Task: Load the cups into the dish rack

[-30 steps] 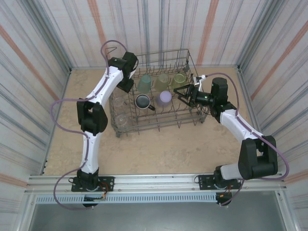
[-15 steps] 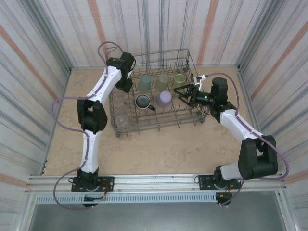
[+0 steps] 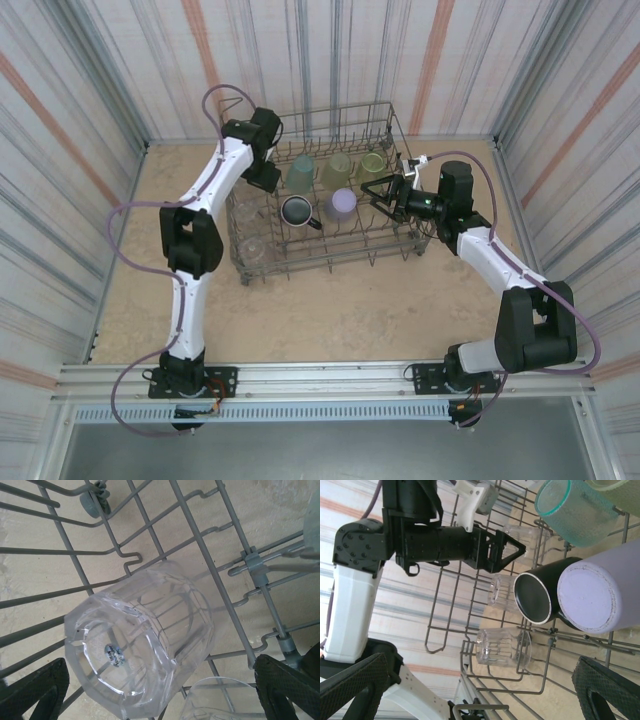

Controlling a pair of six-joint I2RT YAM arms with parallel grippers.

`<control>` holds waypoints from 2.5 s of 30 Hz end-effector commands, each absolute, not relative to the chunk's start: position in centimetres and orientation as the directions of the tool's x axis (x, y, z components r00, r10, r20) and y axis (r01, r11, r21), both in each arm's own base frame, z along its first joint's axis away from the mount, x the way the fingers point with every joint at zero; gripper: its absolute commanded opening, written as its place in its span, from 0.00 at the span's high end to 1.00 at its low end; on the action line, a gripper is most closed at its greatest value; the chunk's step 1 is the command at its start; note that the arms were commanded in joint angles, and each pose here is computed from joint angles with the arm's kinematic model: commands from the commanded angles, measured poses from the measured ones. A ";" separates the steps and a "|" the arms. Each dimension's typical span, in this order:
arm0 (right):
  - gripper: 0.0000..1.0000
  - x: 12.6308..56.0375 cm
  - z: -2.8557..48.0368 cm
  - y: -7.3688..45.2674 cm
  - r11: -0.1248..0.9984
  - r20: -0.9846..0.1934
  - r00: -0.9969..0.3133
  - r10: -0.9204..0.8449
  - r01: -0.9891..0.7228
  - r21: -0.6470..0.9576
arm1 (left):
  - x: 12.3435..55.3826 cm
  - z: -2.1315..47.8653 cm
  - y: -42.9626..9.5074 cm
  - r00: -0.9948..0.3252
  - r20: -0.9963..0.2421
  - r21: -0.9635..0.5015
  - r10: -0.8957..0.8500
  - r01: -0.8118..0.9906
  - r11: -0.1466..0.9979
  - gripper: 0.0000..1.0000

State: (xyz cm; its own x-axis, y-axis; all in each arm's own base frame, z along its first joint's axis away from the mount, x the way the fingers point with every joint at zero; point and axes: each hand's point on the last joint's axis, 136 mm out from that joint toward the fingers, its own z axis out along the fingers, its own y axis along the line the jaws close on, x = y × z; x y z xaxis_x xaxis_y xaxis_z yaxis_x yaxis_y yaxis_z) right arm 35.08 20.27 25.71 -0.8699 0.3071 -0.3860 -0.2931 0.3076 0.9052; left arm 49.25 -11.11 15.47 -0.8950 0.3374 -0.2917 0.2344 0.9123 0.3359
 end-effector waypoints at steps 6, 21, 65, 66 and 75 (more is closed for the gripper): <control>0.01 35.4 26.1 20.3 0.320 -0.404 -0.861 0.309 -0.306 0.897 | 49.3 22.1 -9.8 -0.848 -0.452 0.333 0.275 0.126 0.935 0.01; 0.01 35.0 27.1 19.9 0.350 -0.422 -0.853 0.308 -0.312 0.884 | 47.8 28.5 -13.9 -0.743 -0.640 0.076 0.195 0.192 0.979 0.01; 0.01 37.5 24.5 -1.5 0.843 -0.721 -0.441 0.535 0.227 0.487 | 37.2 25.7 3.1 -0.459 -0.816 -0.176 -0.350 -0.380 0.908 0.01; 0.01 37.3 24.4 -2.2 0.849 -0.737 -0.422 0.528 0.253 0.464 | 37.0 25.0 3.5 -0.466 -0.811 -0.161 -0.354 -0.403 0.901 0.01; 0.01 36.6 22.8 -4.8 0.892 -0.847 -0.318 0.427 0.305 0.335 | 36.8 20.9 4.4 -0.465 -0.818 -0.126 -0.339 -0.430 0.894 0.01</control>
